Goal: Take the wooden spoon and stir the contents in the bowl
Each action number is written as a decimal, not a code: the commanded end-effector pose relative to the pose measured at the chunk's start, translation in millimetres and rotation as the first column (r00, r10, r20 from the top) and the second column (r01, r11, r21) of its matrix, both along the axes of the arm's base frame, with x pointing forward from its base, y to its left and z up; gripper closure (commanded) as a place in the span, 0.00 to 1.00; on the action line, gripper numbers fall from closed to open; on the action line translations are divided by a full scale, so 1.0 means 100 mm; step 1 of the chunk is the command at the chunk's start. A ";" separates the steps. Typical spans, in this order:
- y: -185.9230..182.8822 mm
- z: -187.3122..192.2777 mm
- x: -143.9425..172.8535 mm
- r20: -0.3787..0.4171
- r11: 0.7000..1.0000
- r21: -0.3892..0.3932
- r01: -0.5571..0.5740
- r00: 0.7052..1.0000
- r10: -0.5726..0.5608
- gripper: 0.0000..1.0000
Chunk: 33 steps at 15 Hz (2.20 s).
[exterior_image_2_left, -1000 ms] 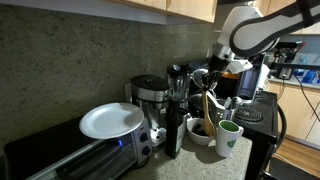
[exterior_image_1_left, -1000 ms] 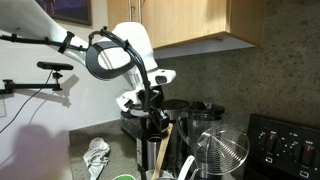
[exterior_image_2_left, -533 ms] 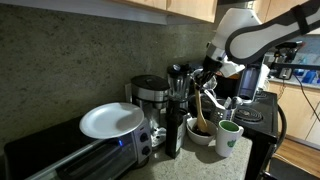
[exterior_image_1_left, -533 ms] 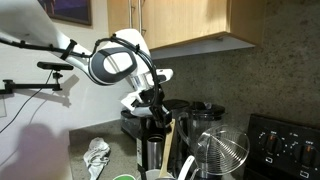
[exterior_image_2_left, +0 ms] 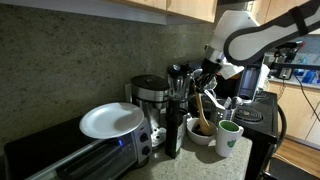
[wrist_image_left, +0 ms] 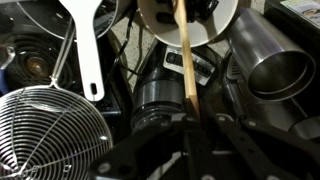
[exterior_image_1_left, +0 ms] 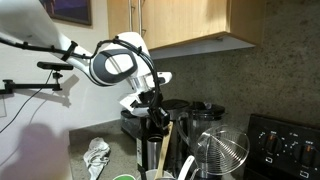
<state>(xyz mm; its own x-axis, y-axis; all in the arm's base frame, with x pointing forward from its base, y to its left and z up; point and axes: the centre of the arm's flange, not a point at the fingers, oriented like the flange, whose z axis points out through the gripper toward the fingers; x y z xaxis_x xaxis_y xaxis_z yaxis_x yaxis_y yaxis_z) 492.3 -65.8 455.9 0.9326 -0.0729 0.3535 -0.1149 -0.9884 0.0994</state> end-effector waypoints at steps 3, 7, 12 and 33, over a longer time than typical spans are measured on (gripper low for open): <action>0.07 -0.04 -0.01 -0.055 0.991 -0.136 0.015 0.998 -0.022 0.94; 0.15 -0.06 -0.01 -0.001 0.992 -0.111 0.053 0.999 -0.054 0.94; 0.13 -0.09 -0.05 -0.031 0.997 -0.016 0.074 0.997 -0.075 0.94; 0.08 0.14 0.05 -0.114 0.995 -0.001 0.097 0.989 -0.097 0.95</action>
